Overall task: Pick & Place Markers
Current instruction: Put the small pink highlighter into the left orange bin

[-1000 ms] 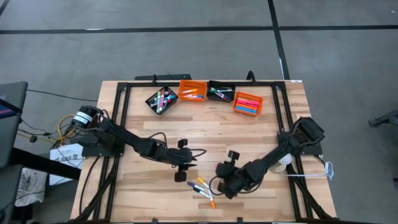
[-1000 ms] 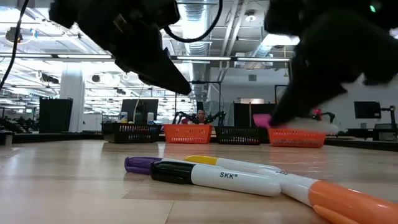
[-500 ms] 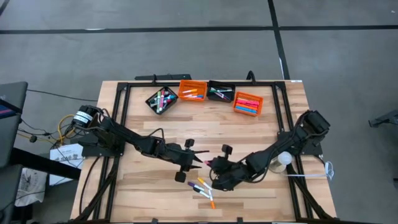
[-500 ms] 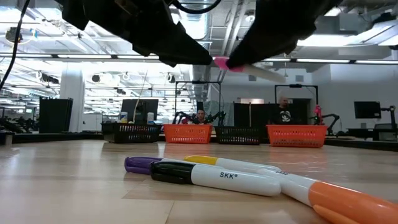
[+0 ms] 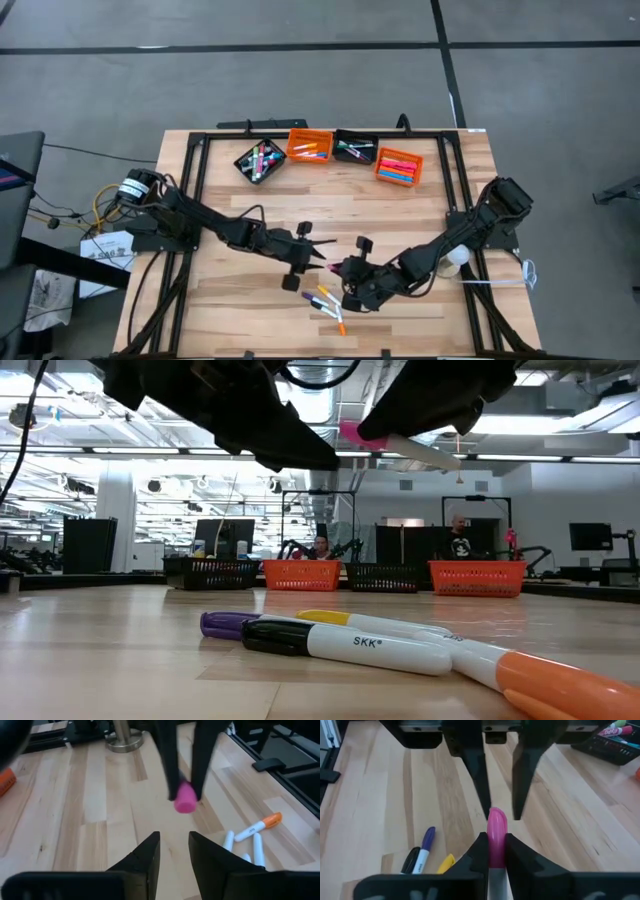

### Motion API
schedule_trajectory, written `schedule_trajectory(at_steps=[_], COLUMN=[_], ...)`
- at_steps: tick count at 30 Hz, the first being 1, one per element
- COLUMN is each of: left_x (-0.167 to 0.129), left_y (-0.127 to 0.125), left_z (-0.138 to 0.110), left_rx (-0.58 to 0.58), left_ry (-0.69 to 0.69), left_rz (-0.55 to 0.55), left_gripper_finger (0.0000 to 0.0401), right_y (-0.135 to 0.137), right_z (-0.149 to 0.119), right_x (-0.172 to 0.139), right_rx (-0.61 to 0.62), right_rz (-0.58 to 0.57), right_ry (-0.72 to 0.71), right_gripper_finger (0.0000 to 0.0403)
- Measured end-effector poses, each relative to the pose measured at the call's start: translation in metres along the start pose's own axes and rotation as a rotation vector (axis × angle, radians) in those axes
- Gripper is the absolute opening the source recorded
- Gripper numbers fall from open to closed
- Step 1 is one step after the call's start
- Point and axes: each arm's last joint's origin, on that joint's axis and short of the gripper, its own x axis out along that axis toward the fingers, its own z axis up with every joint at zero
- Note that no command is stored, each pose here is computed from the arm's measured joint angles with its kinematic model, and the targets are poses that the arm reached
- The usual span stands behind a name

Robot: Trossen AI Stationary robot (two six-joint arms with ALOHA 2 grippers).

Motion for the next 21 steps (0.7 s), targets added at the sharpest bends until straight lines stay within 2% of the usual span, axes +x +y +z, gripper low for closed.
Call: schedule_trajectory(at_steps=[5, 12, 18, 21], left_x=[0.005, 0.026, 0.028, 0.028], left_y=[0.008, 0.005, 0.005, 0.004], left_z=[-0.003, -0.016, -0.011, -0.008], left_rx=[-0.028, -0.031, -0.036, -0.034], left_ry=[-0.006, -0.047, -0.125, -0.161], left_rz=[0.025, 0.028, 0.033, 0.002], left_gripper_finger=[0.0139, 0.0197, 0.0209, 0.0206], right_y=[0.0, -0.002, -0.003, -0.004], right_z=[0.0, 0.001, 0.002, 0.004], right_x=[0.0, 0.002, 0.003, 0.004], right_rx=[-0.01, -0.034, -0.039, -0.049], right_rz=[-0.001, -0.007, -0.013, -0.014], right_ry=[-0.001, -0.002, -0.007, -0.017], right_gripper_finger=[0.0038, 0.003, 0.0035, 0.0029])
